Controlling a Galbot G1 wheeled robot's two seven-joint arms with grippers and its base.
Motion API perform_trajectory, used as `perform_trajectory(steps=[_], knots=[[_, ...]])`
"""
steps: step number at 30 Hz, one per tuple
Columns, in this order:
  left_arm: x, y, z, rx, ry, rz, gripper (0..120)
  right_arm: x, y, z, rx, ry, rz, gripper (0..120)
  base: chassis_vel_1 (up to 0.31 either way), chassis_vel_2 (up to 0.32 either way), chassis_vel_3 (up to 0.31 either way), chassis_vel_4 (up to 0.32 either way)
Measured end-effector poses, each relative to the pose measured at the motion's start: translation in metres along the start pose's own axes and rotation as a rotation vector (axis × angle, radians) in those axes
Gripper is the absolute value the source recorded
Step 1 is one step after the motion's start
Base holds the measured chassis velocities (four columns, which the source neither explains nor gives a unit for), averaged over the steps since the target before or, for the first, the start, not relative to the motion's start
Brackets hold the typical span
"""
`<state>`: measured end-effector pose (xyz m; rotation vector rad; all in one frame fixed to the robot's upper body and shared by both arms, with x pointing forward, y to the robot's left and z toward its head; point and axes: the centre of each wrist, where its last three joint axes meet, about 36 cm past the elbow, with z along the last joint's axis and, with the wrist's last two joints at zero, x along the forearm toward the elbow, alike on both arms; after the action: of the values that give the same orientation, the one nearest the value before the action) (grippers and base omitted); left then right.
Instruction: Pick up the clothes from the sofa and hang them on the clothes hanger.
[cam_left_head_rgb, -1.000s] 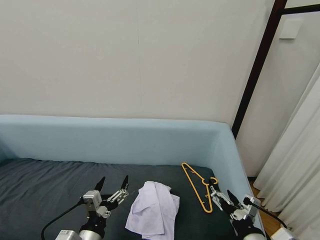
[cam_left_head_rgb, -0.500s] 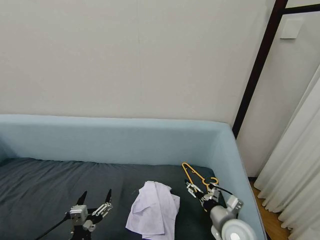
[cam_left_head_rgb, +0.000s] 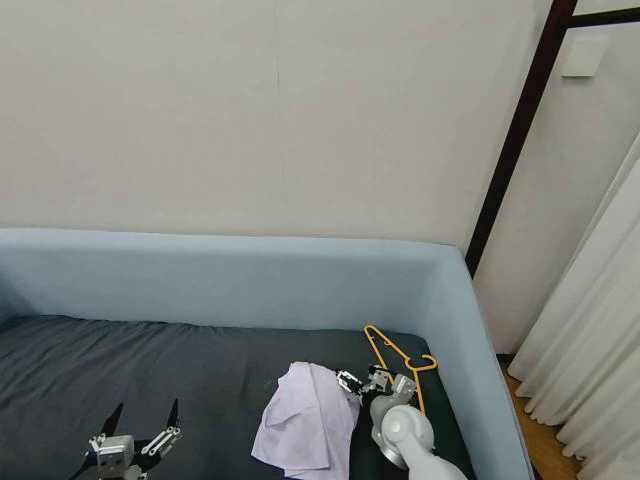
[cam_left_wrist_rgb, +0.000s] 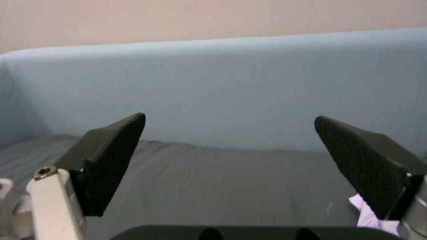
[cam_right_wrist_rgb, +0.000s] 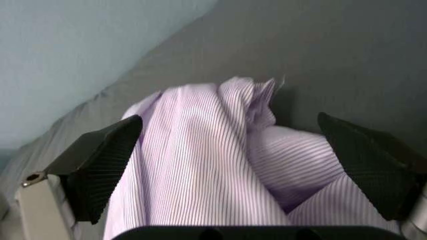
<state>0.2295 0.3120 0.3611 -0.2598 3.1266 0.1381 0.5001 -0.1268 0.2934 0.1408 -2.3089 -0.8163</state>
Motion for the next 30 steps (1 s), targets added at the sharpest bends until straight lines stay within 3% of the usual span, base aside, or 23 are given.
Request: perform_trajectory(steps=[3,8,14,18,30], knots=[[0.0,-0.002,0.003,0.006,0.0,-0.009,100,-0.003,0.002,0.005,0.024,0.009,0.012,98,0.0,0.0,0.0,0.0],[-0.001,-0.003,0.006,0.013,-0.007,-0.022,100,-0.001,0.001,0.009,0.071,0.009,0.012,75,0.0,0.0,0.0,0.0],[-0.001,-0.001,0.009,0.012,-0.012,-0.031,100,0.003,0.001,0.019,0.115,-0.002,0.001,58,0.0,0.0,0.0,0.0],[-0.001,0.002,0.013,0.003,-0.027,-0.038,100,0.004,0.003,0.03,0.15,-0.038,0.005,39,0.0,0.0,0.0,0.0],[0.002,0.003,0.022,-0.015,-0.049,-0.036,100,0.012,0.005,0.044,0.177,-0.126,-0.023,0,0.0,0.0,0.0,0.0]])
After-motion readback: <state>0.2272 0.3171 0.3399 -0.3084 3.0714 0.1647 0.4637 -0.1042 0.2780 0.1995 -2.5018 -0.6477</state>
